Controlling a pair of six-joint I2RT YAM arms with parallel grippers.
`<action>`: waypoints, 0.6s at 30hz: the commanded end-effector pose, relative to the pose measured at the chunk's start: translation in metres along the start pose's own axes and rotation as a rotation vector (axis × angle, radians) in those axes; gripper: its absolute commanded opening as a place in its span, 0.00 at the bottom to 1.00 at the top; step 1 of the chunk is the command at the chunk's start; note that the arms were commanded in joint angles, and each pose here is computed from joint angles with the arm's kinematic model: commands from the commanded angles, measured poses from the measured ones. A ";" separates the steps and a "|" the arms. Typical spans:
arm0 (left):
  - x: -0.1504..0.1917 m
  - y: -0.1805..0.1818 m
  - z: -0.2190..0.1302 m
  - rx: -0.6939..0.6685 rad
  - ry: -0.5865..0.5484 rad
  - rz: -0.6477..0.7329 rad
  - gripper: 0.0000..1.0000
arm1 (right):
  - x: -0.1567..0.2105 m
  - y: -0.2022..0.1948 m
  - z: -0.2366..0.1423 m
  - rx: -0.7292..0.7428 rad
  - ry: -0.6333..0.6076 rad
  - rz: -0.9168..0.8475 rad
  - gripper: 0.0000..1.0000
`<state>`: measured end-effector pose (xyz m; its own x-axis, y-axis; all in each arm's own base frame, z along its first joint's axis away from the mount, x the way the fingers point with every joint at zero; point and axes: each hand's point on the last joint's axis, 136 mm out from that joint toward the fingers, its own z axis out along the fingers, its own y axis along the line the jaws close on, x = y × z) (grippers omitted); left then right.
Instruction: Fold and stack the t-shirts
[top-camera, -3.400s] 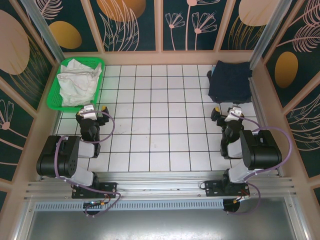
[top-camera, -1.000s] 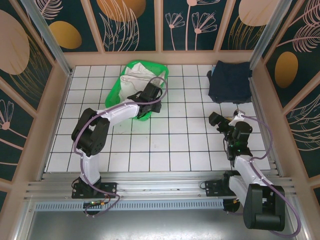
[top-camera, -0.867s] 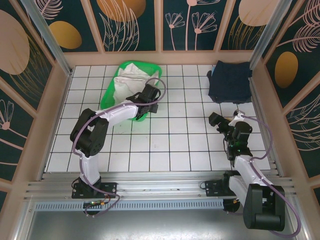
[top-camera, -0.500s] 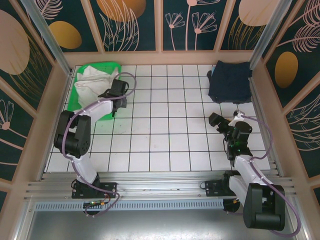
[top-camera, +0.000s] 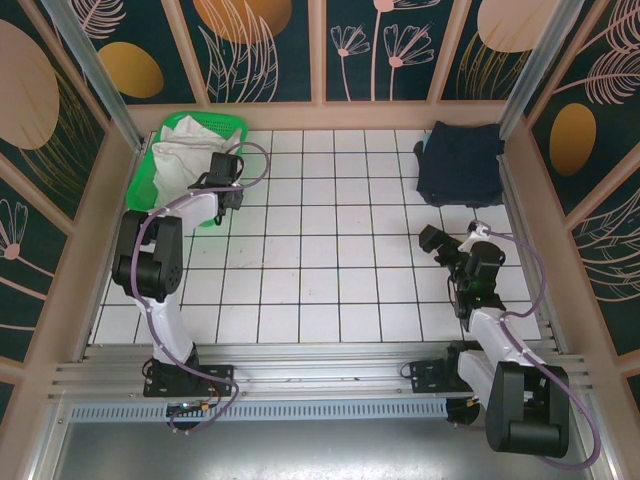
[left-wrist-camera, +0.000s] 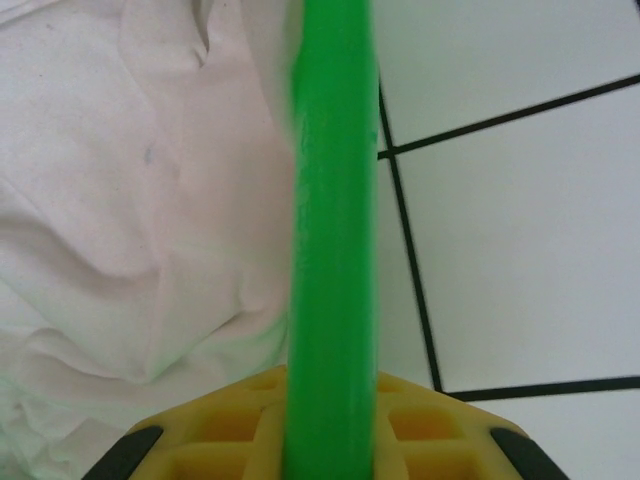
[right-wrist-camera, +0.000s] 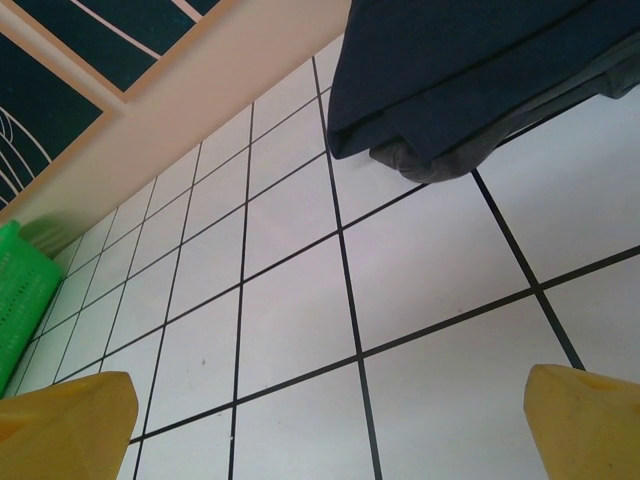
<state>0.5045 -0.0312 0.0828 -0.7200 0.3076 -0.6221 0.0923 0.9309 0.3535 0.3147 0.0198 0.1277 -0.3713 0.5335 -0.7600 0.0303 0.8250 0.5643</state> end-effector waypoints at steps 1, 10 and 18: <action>-0.013 0.039 0.006 -0.090 -0.049 -0.086 0.00 | -0.013 0.004 0.001 -0.005 -0.030 0.007 0.99; -0.008 0.066 0.013 -0.097 -0.043 -0.074 0.00 | -0.011 0.000 0.004 0.013 -0.019 0.015 0.99; -0.031 0.054 -0.007 0.037 -0.090 -0.187 0.53 | -0.011 -0.001 0.006 0.017 -0.009 0.004 0.99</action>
<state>0.5145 0.0200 0.0890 -0.7248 0.2169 -0.6539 0.0015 0.9497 0.3133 0.3152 0.0190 0.1180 -0.3965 0.5379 -0.7440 0.0545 0.8227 0.5658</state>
